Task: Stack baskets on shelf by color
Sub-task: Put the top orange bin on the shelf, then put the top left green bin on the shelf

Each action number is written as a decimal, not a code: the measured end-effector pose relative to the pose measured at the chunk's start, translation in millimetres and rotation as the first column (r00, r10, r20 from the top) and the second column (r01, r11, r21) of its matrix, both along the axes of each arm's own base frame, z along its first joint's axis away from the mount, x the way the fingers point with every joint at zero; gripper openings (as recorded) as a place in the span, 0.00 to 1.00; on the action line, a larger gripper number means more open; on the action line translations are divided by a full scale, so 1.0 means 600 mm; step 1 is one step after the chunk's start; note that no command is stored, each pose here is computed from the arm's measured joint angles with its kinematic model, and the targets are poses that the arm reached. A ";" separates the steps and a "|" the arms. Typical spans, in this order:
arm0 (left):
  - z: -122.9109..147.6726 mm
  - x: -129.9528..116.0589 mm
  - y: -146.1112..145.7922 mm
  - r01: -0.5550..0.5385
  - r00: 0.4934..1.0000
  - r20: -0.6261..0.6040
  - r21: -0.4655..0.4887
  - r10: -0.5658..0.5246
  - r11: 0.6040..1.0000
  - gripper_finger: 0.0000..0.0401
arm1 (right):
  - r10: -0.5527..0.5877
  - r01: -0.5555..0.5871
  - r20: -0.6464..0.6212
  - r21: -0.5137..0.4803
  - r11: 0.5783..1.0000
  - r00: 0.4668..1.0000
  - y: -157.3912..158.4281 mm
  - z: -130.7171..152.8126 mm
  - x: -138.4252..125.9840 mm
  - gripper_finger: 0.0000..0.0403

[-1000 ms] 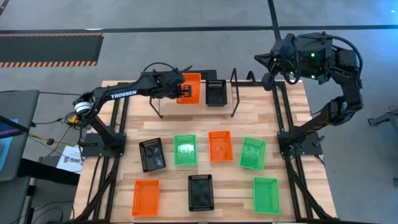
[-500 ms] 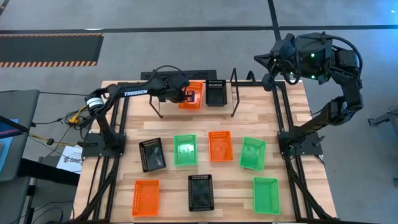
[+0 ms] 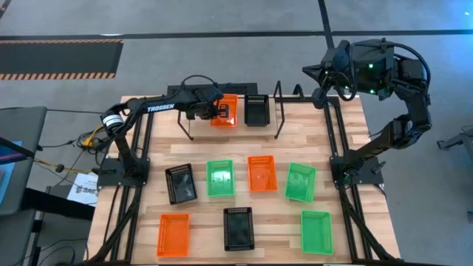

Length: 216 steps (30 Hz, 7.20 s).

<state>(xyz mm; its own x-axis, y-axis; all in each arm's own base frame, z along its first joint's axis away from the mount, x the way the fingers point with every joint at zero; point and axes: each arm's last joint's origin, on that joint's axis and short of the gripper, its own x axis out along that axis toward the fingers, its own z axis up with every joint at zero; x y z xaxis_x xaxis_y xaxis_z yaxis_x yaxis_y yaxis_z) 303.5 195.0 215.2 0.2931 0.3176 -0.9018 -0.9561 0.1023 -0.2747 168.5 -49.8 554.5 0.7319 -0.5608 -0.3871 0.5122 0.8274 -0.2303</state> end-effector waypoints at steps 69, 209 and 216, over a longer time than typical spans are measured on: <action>0.314 -0.044 -0.245 0.372 0.901 -0.333 0.265 -0.278 0.890 0.31 | -0.019 0.020 -0.015 0.039 0.999 1.000 0.000 -0.006 -0.003 0.01; -0.061 0.014 -0.385 0.054 0.993 -0.093 -0.192 -0.073 0.980 0.29 | 0.052 -0.064 -0.177 -0.066 0.996 0.983 -0.013 -0.027 0.058 0.01; -0.059 0.019 -0.383 0.117 0.989 -0.071 -0.192 -0.133 0.974 0.04 | 0.052 -0.064 -0.177 -0.066 0.996 0.983 -0.013 -0.027 0.058 0.01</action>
